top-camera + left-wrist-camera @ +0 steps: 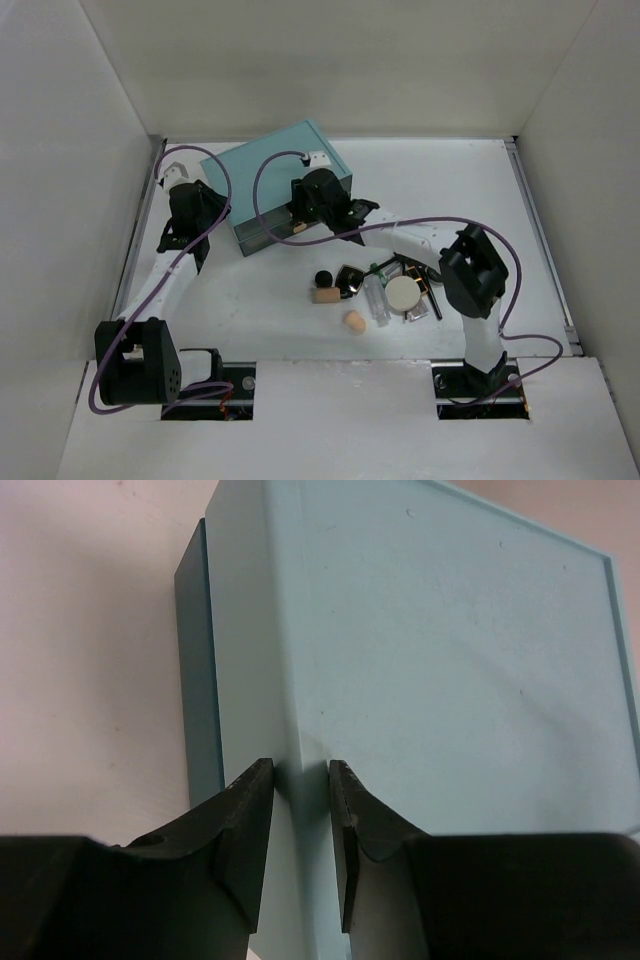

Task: Organize the makeup

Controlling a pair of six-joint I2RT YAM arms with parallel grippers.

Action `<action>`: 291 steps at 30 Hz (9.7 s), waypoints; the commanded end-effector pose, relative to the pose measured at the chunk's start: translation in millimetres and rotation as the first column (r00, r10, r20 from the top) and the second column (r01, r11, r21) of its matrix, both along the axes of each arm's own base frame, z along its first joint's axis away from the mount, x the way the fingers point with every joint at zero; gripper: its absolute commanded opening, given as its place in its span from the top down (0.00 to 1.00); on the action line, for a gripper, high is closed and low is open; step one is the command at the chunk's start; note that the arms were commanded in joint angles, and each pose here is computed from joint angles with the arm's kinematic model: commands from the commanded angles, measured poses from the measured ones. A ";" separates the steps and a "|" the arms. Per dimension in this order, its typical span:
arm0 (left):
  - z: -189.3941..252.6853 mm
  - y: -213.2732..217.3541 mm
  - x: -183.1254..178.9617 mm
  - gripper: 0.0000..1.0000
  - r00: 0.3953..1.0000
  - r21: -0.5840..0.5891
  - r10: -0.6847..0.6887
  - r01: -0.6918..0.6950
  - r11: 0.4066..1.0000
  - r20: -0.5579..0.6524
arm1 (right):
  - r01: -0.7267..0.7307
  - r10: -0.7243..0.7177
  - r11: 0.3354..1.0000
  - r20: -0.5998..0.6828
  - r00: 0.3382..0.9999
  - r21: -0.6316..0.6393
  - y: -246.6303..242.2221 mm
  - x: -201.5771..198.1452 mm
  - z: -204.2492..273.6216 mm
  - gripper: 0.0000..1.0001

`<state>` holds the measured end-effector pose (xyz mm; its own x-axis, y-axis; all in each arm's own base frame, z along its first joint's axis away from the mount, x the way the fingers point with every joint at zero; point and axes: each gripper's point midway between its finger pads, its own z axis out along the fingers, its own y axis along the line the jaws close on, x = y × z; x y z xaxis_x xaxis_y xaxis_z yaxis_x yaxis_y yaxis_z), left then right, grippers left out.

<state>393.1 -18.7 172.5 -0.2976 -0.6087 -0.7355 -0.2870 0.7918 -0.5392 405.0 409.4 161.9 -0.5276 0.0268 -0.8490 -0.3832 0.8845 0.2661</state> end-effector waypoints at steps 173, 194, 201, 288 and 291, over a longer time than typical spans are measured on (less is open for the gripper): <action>-75.8 -380.1 -210.4 0.94 0.404 0.108 -0.790 0.909 0.402 -0.462 | 0.464 -0.482 0.874 0.136 0.866 0.146 -311.0 -78.2 96.7 0.00; 110.4 -261.7 -74.8 0.99 0.714 0.312 -0.700 0.665 0.678 -0.001 | 0.444 -0.458 0.886 0.102 0.883 0.133 -301.9 -54.6 82.6 0.00; 76.1 -237.0 -33.7 0.99 0.702 0.244 -0.710 0.699 0.672 -0.053 | 0.416 -0.425 0.903 0.081 0.902 0.105 -293.1 -47.4 76.0 0.00; 46.7 -183.7 -190.9 0.00 0.706 0.260 -0.699 0.701 0.665 -0.115 | 0.027 -0.044 0.995 0.177 0.983 0.092 -126.8 -109.5 122.5 0.61; 33.5 -188.9 -198.4 0.00 0.690 0.240 -0.707 0.720 0.651 -0.155 | 0.022 -0.039 0.994 0.164 0.986 0.106 -114.0 -77.7 129.0 0.60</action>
<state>202.2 -202.6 217.7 -0.5573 0.0140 -0.8302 0.4137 0.8716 -0.2630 302.9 271.9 257.9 -0.4367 0.1154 -0.8922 -0.3118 0.9109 0.2704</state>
